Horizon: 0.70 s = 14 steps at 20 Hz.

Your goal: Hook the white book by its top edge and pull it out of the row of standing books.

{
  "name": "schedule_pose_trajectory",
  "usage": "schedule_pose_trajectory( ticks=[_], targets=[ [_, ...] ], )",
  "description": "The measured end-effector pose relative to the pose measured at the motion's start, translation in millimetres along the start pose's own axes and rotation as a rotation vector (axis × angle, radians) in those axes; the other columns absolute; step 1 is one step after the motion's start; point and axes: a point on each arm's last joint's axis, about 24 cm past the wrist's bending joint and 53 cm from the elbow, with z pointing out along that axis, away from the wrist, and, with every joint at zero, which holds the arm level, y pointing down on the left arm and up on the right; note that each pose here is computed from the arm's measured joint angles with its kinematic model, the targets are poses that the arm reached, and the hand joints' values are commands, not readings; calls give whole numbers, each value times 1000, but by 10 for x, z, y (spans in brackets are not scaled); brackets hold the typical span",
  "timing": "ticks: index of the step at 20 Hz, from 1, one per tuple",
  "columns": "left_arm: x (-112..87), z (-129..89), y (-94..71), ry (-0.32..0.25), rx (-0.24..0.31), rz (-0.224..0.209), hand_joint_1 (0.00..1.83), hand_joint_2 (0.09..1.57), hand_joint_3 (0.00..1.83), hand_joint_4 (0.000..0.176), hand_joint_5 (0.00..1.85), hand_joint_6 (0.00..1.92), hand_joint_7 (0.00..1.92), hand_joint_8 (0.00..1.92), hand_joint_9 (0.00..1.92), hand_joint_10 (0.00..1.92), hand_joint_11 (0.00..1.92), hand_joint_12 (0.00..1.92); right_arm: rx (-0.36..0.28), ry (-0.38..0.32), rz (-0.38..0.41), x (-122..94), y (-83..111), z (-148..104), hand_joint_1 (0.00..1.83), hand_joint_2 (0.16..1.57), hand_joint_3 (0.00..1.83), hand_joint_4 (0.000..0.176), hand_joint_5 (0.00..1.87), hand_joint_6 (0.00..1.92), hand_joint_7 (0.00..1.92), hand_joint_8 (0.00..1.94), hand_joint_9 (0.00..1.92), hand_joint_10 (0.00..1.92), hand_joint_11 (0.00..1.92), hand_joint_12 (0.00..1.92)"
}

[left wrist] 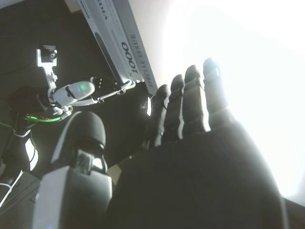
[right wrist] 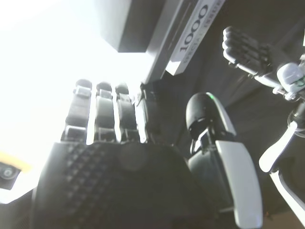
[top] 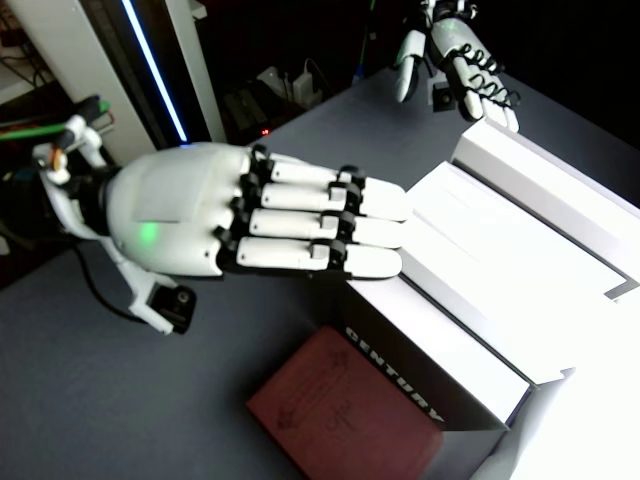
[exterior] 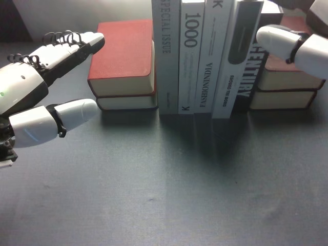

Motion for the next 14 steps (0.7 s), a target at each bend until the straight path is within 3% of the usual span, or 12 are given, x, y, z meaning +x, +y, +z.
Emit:
schedule_pose_trajectory(
  ticks=[2, 4, 6, 8, 9, 11, 12, 13, 14],
  targets=[
    [-1, -16, 13, -3, -4, -3, 192, 1401, 0, 15, 0, 0, 0, 0, 0, 0, 0, 0, -20, -5, 3, -8, 83, -2, 211, 1501, 4, 0, 500, 880, 218, 17, 30, 19, 6, 4],
    [-3, -37, 25, -10, -10, -11, 184, 1406, 1, 16, 0, 0, 0, 0, 0, 0, 0, 0, -52, 9, 1, 40, 208, -22, 41, 1503, 4, 0, 525, 871, 224, 11, 40, 29, 13, 11],
    [-21, -67, 10, -12, -4, -7, 192, 1406, 1, 15, 0, 0, 0, 0, 0, 0, 0, 0, -89, 28, 17, 105, 318, -128, 33, 1491, 0, 0, 556, 797, 219, 5, 23, 76, 0, 349],
    [-80, -80, 29, -33, -12, -10, 221, 1396, 0, 19, 0, 0, 0, 0, 0, 0, 0, 0, -120, 62, 50, 166, 366, -266, 51, 1499, 1, 0, 547, 716, 228, 4, 22, 99, 0, 383],
    [-92, -83, 28, -39, -11, -11, 223, 1391, 0, 28, 0, 0, 0, 0, 0, 0, 0, 0, -124, 70, 68, 185, 383, -327, 18, 1506, 3, 0, 518, 792, 238, 4, 5, 76, 0, 76],
    [-67, -104, 2, -32, -8, -13, 233, 1376, 0, 34, 0, 0, 0, 0, 0, 0, 0, 0, -141, 93, 96, 236, 431, -480, 30, 1503, 0, 0, 468, 962, 227, 0, 0, 4, 0, 2],
    [-56, -115, 6, -31, -9, -15, 231, 1368, 0, 38, 0, 0, 0, 0, 0, 0, 0, 0, -153, 107, 119, 274, 467, -538, 185, 1511, 1, 0, 513, 961, 266, 13, 31, 22, 0, 0],
    [-68, -126, 5, -36, -12, -15, 242, 1365, 0, 40, 0, 0, 0, 0, 0, 0, 0, 0, -161, 126, 149, 332, 495, -593, 590, 1452, 3, 52, 467, 1597, 303, 24, 65, 46, 26, 27],
    [-74, -132, -7, -37, -9, -13, 240, 1358, 0, 50, 0, 0, 0, 0, 0, 0, 0, 0, -169, 155, 172, 416, 530, -664, 290, 1482, 11, 0, 445, 1236, 296, 16, 46, 50, 10, 69]
  ],
)
